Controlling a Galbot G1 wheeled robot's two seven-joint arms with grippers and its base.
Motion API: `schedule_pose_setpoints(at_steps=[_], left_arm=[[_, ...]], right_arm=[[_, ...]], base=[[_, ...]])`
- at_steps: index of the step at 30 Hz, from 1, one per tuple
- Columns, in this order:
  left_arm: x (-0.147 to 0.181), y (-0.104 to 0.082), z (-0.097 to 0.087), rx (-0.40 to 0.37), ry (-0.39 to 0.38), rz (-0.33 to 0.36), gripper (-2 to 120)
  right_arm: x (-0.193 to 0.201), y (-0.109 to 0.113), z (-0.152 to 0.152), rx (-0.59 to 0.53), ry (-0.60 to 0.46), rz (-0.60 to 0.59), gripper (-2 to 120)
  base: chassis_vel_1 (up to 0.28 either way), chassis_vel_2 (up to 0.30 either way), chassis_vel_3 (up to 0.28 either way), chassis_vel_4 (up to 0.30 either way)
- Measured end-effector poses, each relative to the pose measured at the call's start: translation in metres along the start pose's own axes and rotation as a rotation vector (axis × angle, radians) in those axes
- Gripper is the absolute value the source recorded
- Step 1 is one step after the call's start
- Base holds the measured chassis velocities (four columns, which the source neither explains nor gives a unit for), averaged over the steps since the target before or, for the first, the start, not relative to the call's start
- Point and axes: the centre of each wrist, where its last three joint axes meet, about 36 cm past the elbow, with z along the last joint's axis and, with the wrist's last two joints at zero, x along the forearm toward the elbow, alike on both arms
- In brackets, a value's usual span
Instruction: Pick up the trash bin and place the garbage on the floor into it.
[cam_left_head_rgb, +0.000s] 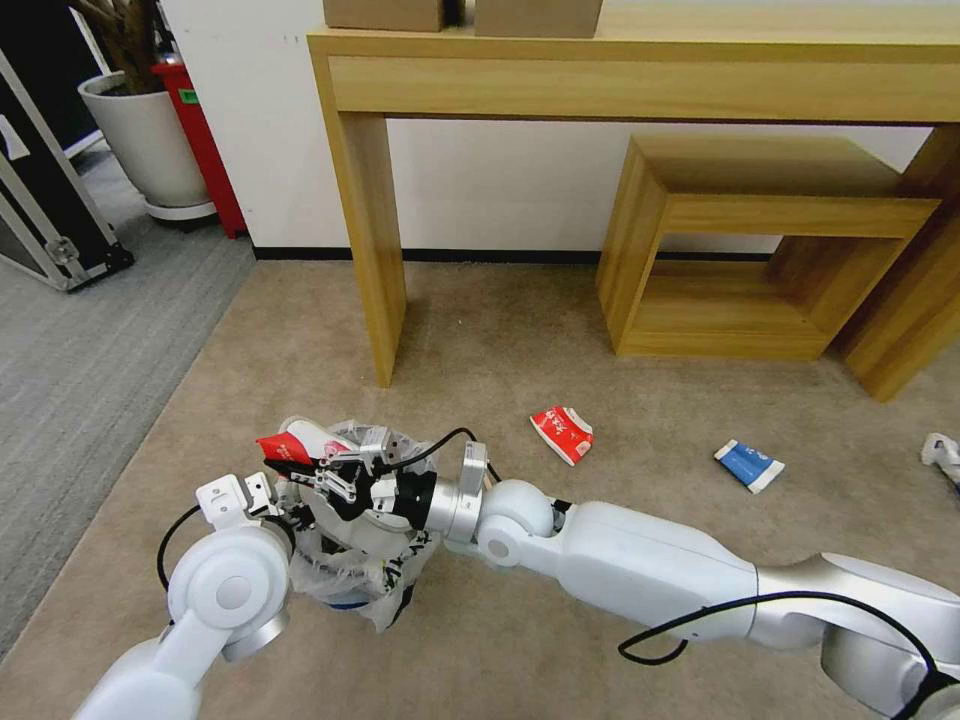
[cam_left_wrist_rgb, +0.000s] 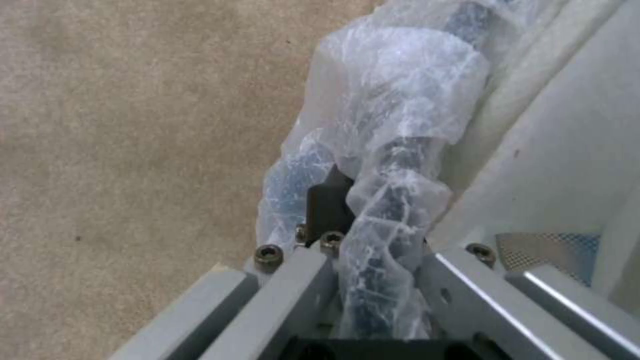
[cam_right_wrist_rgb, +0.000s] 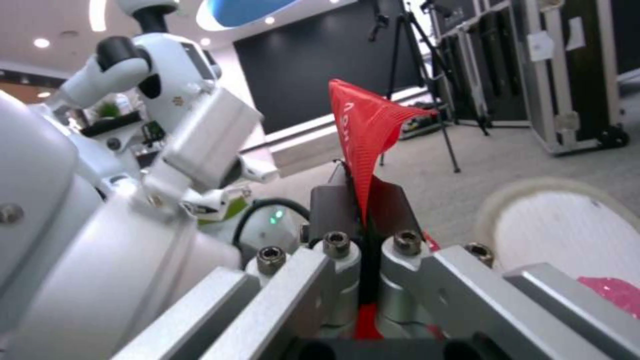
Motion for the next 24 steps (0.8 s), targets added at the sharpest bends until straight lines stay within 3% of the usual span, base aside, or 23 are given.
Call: schedule_pose_setpoints(at_steps=[8, 20, 23, 24], left_arm=[[0.001, -0.004, 0.003, -0.004, 0.005, 0.028, 0], [0.002, -0.004, 0.0, -0.004, 0.0, 0.028, 0], [0.001, -0.005, 0.002, -0.003, 0.004, 0.028, 0], [-0.001, -0.006, 0.003, -0.004, 0.009, 0.028, 0]], right_arm=[[0.021, -0.001, 0.01, -0.013, 0.007, 0.049, 0], [0.022, -0.002, 0.02, -0.022, 0.013, 0.055, 0], [0.023, -0.004, 0.022, -0.018, 0.019, 0.051, 8], [0.024, -0.005, 0.023, -0.017, 0.024, 0.05, 17]], base=[[0.0, 0.0, 0.0, 0.0], [0.0, 0.0, 0.0, 0.0], [0.0, 0.0, 0.0, 0.0], [0.0, 0.0, 0.0, 0.0]])
